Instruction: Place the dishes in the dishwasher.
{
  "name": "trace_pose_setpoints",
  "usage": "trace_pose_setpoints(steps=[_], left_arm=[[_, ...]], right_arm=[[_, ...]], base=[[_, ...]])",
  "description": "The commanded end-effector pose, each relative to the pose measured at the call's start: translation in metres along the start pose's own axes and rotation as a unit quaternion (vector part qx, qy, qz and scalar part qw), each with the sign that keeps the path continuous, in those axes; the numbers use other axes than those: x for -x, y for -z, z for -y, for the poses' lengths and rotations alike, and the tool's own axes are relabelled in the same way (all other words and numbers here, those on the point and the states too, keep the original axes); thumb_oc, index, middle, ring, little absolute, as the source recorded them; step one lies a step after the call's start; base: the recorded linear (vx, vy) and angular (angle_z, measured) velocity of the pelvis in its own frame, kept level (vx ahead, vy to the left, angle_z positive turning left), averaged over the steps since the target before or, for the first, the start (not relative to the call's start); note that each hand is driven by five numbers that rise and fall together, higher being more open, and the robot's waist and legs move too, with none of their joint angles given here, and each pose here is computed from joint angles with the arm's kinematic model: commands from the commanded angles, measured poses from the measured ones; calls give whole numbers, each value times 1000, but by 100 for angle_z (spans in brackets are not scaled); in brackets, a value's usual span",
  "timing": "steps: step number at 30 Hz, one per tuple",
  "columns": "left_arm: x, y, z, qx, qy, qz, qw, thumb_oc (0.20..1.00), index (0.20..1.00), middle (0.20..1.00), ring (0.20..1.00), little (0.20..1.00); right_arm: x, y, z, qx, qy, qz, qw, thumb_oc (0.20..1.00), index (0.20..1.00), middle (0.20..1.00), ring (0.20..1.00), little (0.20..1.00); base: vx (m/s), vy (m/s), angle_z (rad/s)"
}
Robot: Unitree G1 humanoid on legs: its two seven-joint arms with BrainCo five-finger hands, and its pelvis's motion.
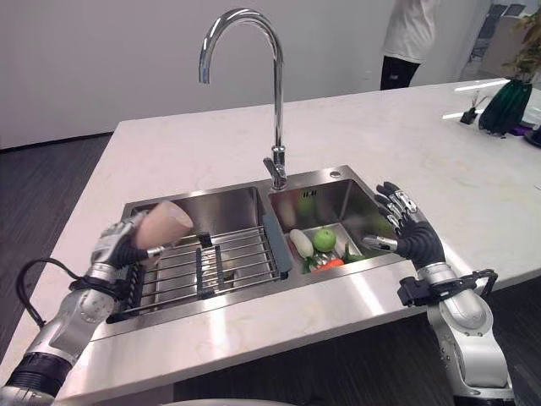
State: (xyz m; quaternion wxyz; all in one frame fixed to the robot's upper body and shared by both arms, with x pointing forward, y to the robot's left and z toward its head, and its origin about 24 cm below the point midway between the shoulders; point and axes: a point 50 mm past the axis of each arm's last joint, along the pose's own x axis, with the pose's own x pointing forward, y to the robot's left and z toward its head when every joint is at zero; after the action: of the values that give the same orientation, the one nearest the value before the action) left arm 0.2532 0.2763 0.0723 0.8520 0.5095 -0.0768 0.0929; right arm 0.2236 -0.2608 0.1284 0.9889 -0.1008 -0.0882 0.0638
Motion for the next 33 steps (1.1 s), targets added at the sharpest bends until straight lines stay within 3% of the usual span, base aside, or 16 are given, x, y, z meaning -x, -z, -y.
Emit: trace_pose_setpoints(steps=[1,5,8,9,11,14,17,27,33], left_arm=[[-30,-20,-55,58,-135,63,987,200,200,200,200,200],[-22,-28,-76,96,-175,81,977,200,200,200,200,200],[-16,-31,-90,177,-207,96,958,200,200,200,200,200],[-15,-33,-91,264,-191,100,940,200,200,200,200,200],[-10,-49,-85,442,-149,137,874,200,200,200,200,200],[1,-73,-80,557,-115,191,800,200,200,200,200,200],[8,-81,-80,600,-110,210,764,200,200,200,200,200],[17,-90,-97,624,-118,283,719,200,200,200,200,200],[7,-99,-92,672,-88,297,672,200,200,200,200,200]], right_arm=[[-11,-45,11,42,28,112,992,1000,1000,1000,1000,1000],[-12,-46,10,39,37,113,992,1000,1000,1000,1000,1000],[-12,-46,7,35,44,115,992,1000,1000,1000,1000,1000],[-12,-46,6,32,45,116,992,1000,1000,1000,1000,1000],[-14,-44,-1,29,45,119,991,1000,1000,1000,1000,1000],[-17,-54,-7,32,36,148,988,1000,1000,1000,1000,1000],[-17,-68,-8,36,32,181,982,1000,1000,1000,1000,1000],[-12,-88,8,56,70,237,967,1000,1000,1000,1000,1000],[-15,-87,15,61,107,233,965,1000,1000,1000,1000,1000]], base=[[-22,-30,8],[-16,-38,22],[-14,-50,20],[-7,-77,9],[-20,-128,22],[-43,-197,28],[-65,-236,24],[-285,-88,61],[-313,326,122]])
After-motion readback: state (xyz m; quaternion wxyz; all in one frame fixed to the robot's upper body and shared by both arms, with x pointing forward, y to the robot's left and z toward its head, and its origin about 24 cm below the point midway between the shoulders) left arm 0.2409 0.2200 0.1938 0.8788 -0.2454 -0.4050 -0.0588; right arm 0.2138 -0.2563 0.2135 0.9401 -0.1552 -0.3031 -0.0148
